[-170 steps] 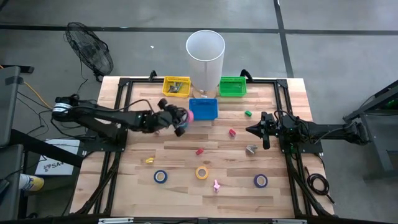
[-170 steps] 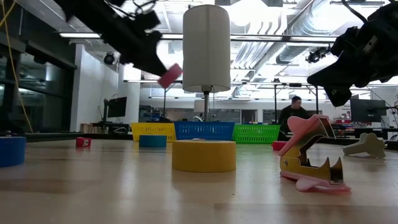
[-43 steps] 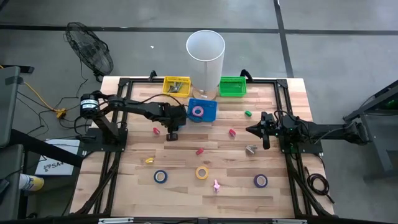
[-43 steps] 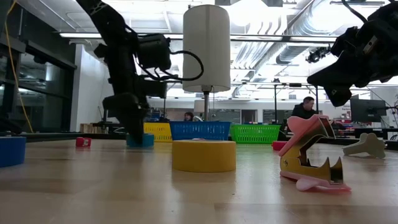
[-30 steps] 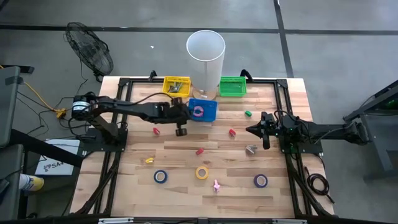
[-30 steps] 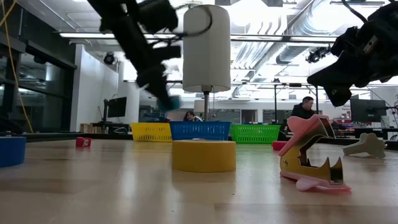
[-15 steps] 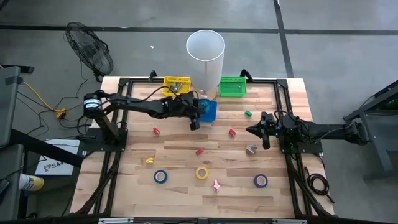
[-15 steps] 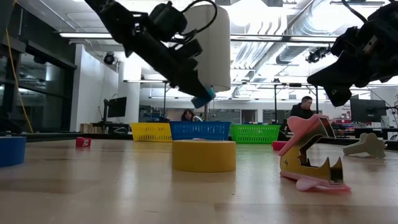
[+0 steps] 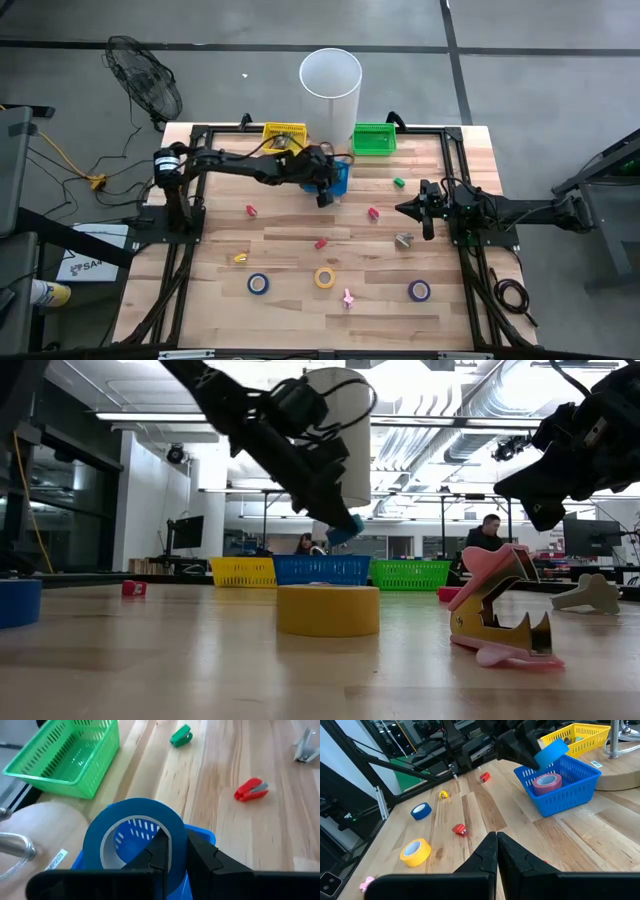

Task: Pick and place Stapler, Stapler remover, tape
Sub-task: Put the light blue tape into the blue basket

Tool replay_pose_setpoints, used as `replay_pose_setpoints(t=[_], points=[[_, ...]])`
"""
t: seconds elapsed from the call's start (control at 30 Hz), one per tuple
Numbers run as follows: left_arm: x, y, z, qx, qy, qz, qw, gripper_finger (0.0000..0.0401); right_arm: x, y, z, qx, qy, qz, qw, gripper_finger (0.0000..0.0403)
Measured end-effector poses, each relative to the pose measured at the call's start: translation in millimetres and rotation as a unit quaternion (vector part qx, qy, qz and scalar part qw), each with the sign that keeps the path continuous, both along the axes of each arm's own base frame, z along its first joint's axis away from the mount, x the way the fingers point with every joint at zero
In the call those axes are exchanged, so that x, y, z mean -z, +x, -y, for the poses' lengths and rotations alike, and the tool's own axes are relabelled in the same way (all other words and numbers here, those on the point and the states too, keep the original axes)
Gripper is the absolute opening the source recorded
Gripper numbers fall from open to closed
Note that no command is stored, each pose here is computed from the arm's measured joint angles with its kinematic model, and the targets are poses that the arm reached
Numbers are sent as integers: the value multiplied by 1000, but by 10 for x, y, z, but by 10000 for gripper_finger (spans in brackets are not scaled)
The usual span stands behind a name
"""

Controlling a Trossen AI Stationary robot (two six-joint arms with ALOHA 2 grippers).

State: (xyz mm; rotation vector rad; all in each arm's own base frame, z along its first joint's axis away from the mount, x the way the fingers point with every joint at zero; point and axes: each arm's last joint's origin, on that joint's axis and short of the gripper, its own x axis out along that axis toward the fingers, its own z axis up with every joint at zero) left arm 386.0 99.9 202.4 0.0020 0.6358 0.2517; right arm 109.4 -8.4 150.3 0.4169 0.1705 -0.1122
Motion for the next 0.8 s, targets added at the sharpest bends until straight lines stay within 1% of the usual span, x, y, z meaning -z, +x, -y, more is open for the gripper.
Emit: replay_pose_setpoints(t=[0.17,0.23,0.37,0.47,0.57,0.8], points=[[82,134,-44,-15,-8,-57,998,35,-1,0,0,0,0,0,1000,0],[91,192,-61,-21,-10,-49,999,36,1,0,0,0,0,0,1000,0],[162,221,-110,-35,-23,-54,998,40,0,0,0,0,0,0,1000,0],[199,220,-134,-41,-30,-58,997,40,1,0,0,0,0,0,1000,0],[206,201,-171,-58,-46,-59,995,39,0,0,0,0,0,0,1000,0],[201,205,-177,-67,-58,-52,995,39,1,0,0,0,0,0,1000,0]])
